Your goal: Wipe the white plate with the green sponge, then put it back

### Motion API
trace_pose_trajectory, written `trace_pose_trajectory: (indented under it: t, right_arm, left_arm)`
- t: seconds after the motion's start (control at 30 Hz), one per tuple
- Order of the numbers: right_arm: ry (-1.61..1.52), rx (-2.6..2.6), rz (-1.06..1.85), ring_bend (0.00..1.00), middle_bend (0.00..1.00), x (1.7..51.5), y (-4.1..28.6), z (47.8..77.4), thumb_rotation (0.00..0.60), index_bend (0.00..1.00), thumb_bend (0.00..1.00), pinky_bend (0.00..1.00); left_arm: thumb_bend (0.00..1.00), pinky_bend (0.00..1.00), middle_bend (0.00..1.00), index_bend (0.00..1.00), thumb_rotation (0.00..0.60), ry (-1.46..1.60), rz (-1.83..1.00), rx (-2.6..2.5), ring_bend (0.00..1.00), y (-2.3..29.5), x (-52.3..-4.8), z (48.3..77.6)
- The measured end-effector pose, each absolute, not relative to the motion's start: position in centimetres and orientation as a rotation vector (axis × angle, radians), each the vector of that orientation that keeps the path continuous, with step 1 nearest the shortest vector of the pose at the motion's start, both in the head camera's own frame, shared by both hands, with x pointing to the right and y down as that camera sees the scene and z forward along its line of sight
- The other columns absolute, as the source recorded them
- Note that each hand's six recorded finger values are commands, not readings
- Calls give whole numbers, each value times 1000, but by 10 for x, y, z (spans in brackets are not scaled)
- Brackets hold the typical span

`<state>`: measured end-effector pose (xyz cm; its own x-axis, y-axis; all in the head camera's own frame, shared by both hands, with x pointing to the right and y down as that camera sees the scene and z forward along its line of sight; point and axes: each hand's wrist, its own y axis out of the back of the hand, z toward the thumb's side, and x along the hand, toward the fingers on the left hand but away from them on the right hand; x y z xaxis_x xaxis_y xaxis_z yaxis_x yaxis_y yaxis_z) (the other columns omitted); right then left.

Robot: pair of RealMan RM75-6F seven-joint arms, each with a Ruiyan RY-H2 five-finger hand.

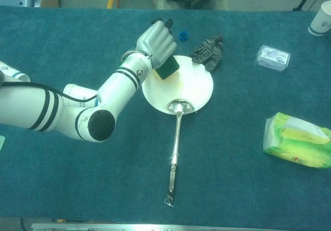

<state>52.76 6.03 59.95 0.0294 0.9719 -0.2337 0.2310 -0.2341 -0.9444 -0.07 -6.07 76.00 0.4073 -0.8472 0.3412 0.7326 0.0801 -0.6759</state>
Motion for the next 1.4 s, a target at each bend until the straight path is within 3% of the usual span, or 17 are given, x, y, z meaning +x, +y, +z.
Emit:
trace_pose_trajectory:
  t: [0.73,1.4]
  right_arm:
    - [-1259,-1562,1253,124,242,525,60,597,600,167,317,261]
    - [-1257,-1574,1237,125,242,521,60,597,600,167,317,260]
  left_arm:
    - [253,239,246,436,600,76,-1102,-916,45,-22,24,759]
    - [253,239,244,437,600,104,-1088,-921,45,-25,25,732]
